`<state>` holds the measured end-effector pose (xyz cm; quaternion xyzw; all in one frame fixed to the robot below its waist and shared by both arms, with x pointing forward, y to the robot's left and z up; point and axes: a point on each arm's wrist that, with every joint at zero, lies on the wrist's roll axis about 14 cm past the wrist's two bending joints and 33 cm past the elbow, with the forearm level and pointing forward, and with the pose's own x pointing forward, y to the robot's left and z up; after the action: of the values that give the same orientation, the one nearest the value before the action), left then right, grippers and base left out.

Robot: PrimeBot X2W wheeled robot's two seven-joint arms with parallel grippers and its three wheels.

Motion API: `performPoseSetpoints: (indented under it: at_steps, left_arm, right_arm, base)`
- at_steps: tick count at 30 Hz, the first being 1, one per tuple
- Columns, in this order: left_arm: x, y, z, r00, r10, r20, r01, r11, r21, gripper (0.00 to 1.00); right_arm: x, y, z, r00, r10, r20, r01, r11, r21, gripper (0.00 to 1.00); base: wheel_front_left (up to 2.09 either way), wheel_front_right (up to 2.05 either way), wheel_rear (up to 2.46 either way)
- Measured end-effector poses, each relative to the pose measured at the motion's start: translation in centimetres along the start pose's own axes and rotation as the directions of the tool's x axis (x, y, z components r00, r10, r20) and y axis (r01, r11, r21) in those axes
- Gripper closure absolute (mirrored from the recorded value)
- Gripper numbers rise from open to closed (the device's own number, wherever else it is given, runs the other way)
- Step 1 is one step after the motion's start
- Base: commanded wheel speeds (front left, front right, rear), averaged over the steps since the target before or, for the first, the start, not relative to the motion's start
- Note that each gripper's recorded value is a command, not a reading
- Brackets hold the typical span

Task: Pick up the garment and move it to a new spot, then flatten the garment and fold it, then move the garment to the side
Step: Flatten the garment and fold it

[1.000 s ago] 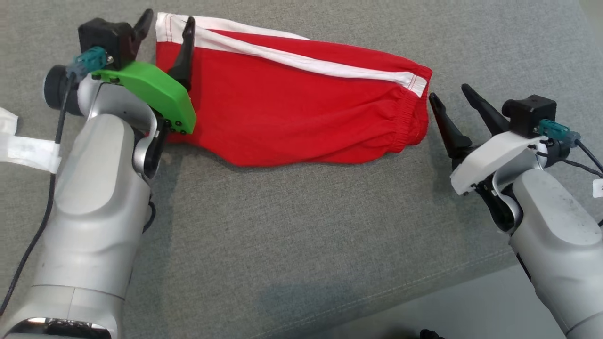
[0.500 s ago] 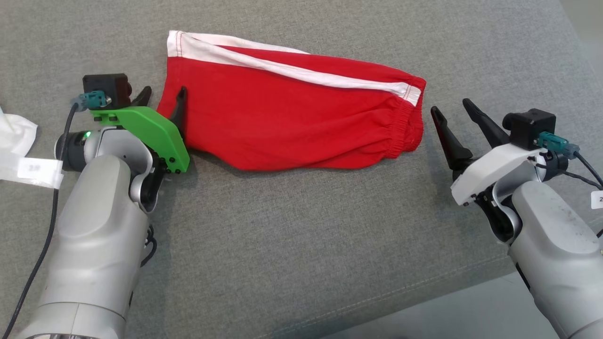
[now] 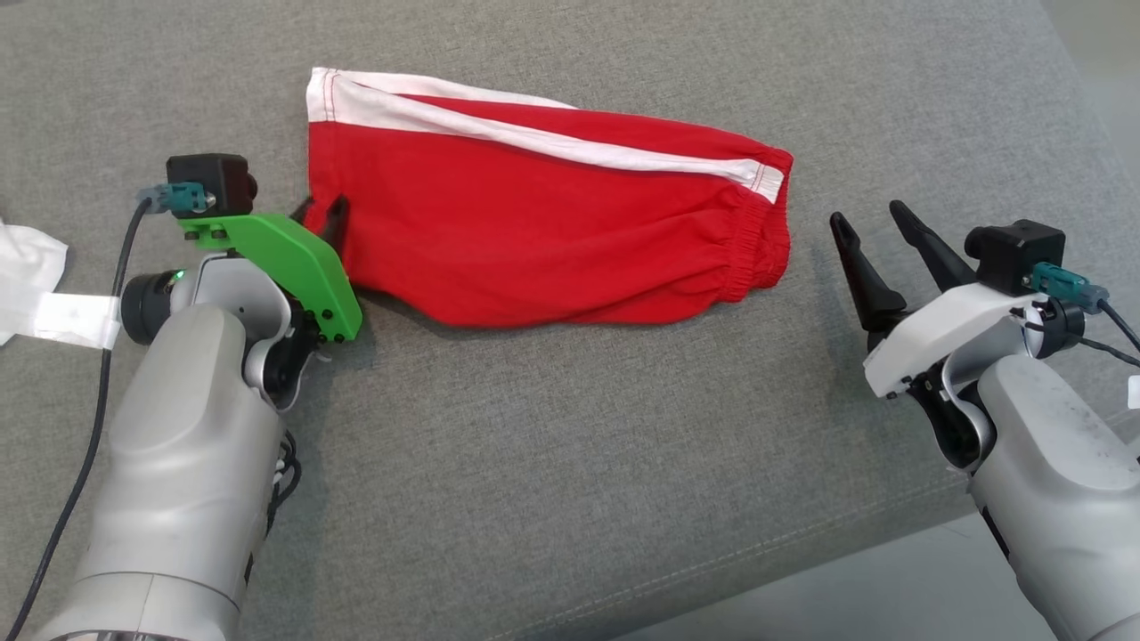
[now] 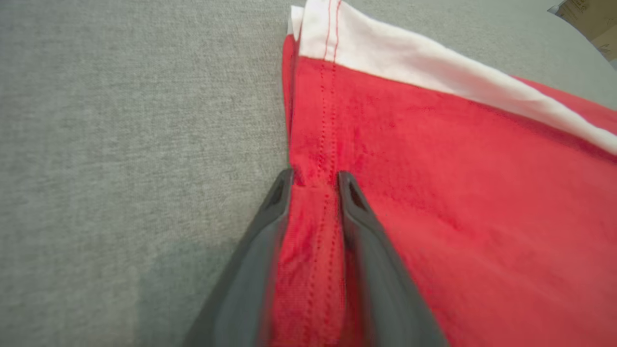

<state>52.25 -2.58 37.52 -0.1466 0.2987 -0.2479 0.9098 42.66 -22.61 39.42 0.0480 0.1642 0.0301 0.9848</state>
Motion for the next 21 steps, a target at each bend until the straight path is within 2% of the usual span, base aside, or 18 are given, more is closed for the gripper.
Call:
performPoseSetpoints:
  at_steps: [8,16,21]
  left_arm:
    - [-0.7,-1.2,-0.4,0.999,-0.031,-0.022,0.031,0.999,-0.008,1.0]
    - [-2.3,-1.6,1.0,0.996,-0.037,0.081,0.038,0.999,-0.014,1.0]
    - [-4.0,-2.4,0.8,0.988,-0.058,0.146,0.067,0.996,-0.059,1.0]
  right_arm:
    - [-0.2,0.2,0.4,1.0,0.007,0.015,-0.007,1.0,0.0,0.0]
    - [-0.1,0.3,1.3,0.999,0.014,0.041,-0.014,1.0,-0.003,0.0]
    - [-0.2,0.6,1.8,0.998,0.022,0.06,-0.022,1.0,0.002,0.0]
  base:
    - [0.0,0.0,0.0]
    - [0.0,0.0,0.0]
    - [0.0,0.0,0.0]
